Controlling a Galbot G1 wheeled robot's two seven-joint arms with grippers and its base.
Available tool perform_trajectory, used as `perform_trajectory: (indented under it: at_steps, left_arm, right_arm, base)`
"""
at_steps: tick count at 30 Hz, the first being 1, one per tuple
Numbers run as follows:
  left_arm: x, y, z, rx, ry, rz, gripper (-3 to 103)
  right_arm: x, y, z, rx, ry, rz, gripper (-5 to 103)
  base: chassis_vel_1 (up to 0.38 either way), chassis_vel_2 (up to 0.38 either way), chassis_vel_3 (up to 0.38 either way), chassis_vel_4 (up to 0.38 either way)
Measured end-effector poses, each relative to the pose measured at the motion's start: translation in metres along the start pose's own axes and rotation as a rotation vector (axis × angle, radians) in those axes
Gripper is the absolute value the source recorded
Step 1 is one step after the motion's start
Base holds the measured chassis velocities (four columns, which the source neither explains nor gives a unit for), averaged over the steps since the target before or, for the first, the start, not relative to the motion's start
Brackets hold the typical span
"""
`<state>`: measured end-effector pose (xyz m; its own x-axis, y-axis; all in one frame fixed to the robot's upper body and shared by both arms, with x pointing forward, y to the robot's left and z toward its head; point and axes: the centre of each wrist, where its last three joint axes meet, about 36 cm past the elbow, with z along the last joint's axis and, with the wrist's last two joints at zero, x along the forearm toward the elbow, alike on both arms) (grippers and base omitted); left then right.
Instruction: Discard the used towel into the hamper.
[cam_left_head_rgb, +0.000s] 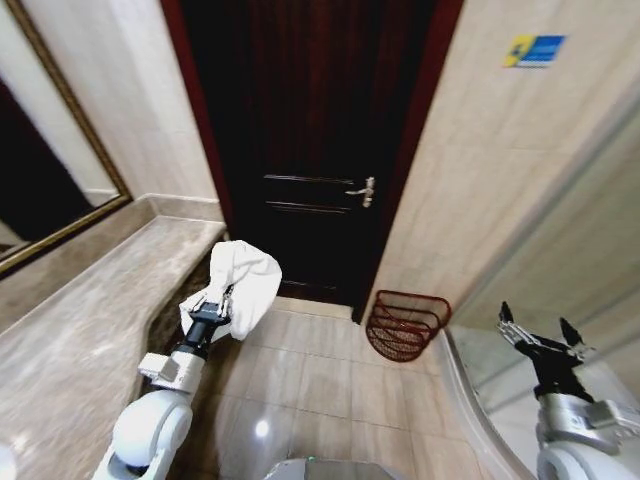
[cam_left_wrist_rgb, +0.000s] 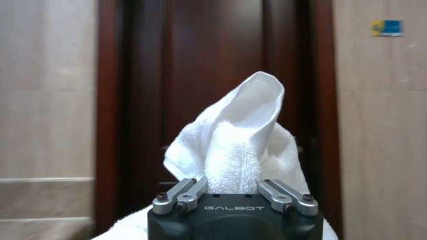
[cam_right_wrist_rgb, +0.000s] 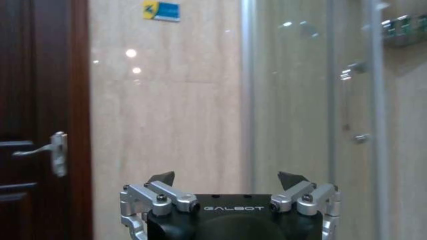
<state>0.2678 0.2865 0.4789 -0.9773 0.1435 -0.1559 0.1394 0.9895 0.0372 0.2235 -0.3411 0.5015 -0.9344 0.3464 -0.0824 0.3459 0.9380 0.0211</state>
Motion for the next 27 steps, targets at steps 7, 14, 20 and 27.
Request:
perform_trajectory:
  at_steps: [7,14,20,27]
  left_arm:
    - [0.000,-0.001,0.000,0.003,-0.006,0.021,15]
    - [0.000,0.000,0.002,0.003,-0.009,0.020,15]
    - [0.000,0.002,0.008,0.004,-0.007,0.015,15]
    - [0.000,0.002,0.014,0.020,-0.021,0.009,15]
  right_arm:
    - [-0.003,0.001,-0.005,0.009,-0.008,-0.014,100]
    - [-0.001,-0.003,-0.003,0.019,0.003,-0.019,100]
    - [0.001,-0.007,0.000,0.029,0.004,-0.016,100]
    - [0.005,-0.008,0.002,0.031,0.003,-0.016,100]
  base:
    - [-0.135,-0.131,-0.130,-0.125]
    - [-0.121,-0.124,-0.131,-0.126]
    - [-0.117,-0.126,-0.121,-0.136]
    - [-0.123,-0.116,-0.111,-0.115]
